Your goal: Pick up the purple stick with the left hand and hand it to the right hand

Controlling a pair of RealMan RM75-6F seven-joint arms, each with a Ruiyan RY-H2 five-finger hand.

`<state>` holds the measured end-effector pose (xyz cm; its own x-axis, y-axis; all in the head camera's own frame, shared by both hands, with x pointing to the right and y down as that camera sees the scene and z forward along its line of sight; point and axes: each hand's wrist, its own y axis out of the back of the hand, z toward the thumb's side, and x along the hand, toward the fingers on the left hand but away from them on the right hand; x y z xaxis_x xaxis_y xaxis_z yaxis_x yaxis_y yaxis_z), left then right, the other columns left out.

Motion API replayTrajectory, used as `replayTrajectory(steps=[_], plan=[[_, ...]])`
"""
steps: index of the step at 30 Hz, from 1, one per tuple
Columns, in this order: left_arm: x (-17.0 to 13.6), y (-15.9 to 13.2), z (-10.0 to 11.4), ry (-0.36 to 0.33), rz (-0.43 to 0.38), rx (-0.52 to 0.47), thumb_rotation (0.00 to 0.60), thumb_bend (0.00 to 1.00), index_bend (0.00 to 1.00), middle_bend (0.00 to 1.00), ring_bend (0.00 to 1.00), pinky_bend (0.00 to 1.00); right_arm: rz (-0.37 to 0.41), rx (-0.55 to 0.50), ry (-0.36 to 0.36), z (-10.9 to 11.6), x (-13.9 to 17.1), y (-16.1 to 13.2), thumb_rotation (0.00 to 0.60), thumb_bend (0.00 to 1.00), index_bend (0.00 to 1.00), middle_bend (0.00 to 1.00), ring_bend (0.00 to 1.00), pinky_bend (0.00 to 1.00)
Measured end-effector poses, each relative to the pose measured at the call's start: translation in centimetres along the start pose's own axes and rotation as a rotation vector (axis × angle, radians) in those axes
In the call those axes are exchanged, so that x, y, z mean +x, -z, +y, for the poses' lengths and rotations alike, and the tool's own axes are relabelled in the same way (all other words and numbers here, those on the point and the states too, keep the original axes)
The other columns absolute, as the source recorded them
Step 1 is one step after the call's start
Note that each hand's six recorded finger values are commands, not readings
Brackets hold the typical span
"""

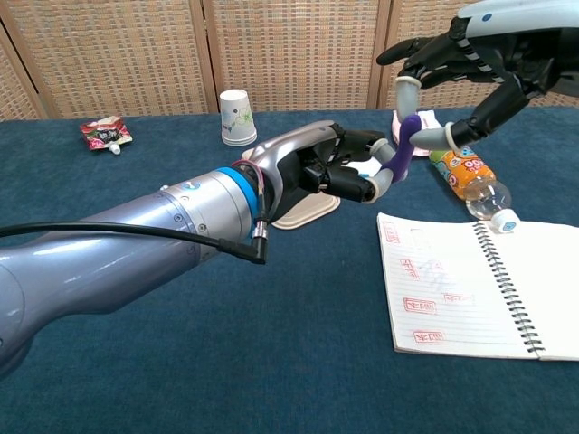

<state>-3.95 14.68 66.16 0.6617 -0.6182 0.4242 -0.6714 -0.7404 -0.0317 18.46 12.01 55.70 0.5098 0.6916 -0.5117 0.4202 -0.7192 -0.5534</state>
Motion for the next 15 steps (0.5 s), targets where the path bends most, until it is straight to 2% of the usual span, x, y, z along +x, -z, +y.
replayTrajectory(steps=[8,15], plan=[[-0.01,0.03,0.12,0.001,0.002,0.005,0.600,0.56,0.72,0.00,0.00,0.00,0.002,0.009,-0.002,-0.05,0.03,-0.06,0.600,0.53,0.59,0.00,0.00,0.00],[0.01,-0.04,0.02,0.003,0.001,0.007,0.600,0.56,0.72,0.00,0.00,0.00,0.001,0.003,-0.009,-0.21,-0.03,0.03,0.600,0.69,0.67,0.00,0.00,0.00]])
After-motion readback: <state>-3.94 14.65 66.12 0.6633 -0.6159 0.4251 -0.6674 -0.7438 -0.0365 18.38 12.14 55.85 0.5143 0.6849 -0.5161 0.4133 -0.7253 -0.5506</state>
